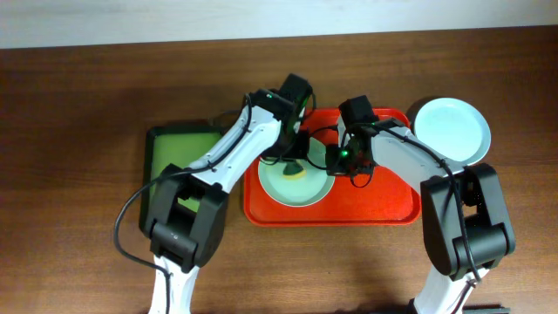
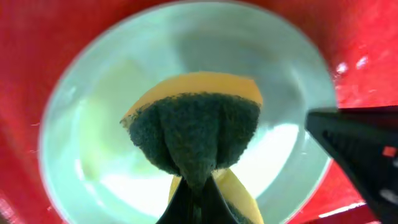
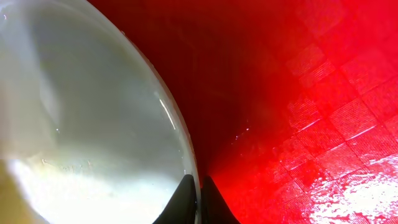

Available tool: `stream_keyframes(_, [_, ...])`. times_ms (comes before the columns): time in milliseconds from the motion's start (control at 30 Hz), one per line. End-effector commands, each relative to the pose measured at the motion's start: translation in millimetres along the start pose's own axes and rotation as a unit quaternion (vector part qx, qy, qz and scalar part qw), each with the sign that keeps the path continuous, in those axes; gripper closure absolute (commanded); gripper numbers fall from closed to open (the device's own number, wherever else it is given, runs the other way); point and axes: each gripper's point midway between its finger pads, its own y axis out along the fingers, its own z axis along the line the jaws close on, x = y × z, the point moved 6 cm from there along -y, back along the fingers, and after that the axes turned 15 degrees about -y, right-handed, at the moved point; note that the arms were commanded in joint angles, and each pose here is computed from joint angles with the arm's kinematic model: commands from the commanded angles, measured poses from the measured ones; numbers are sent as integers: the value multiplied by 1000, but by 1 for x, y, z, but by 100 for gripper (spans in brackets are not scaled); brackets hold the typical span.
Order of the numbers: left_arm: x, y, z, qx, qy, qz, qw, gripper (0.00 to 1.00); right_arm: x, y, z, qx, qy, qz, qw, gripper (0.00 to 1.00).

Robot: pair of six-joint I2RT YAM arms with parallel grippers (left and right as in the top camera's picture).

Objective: Clean dirty plates on tray and stack at the side
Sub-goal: 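Scrub the pale green plate with the sponge in the left gripper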

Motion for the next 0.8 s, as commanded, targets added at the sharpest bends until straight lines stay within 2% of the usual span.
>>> stream_keyframes(0, [-8,35,28,71,7,3,997,100,-8,7,-5,-20,5,18,1000,95])
stream_keyframes(100, [4,33,51,158,7,-51,986,100,-8,7,-5,-20,5,18,1000,96])
stream_keyframes(200, [22,18,74,270,14,-133,954,100,-9,7,-6,-20,6,20,1000,96])
stream_keyframes(267, [29,8,76,299,15,-160,941,100,-9,7,-6,-20,6,20,1000,96])
stream_keyframes(333, [32,-6,61,255,-5,-154,955,100,-9,7,-6,-20,6,20,1000,96])
stream_keyframes(400, [23,-15,25,104,-13,-82,991,100,-9,7,-6,-20,6,20,1000,96])
stream_keyframes(467, [6,-15,-4,-26,-11,0,1000,100,-9,7,-6,-20,5,19,1000,96])
stream_keyframes(500, [3,-8,-6,-26,-10,11,1000,100,-8,7,-5,-20,5,17,1000,96])
stream_keyframes(633, [-5,31,11,39,-11,30,999,100,-7,7,-5,-20,4,14,1000,96])
stream_keyframes(667, [-2,41,20,74,-11,21,997,100,-7,7,-5,-20,4,14,1000,96])
stream_keyframes(700, [5,46,38,144,-7,-15,989,100,-7,7,-5,-20,4,14,1000,96])
stream_keyframes(767, [18,37,58,234,1,-75,969,100,-7,7,-5,-20,4,14,1000,96])
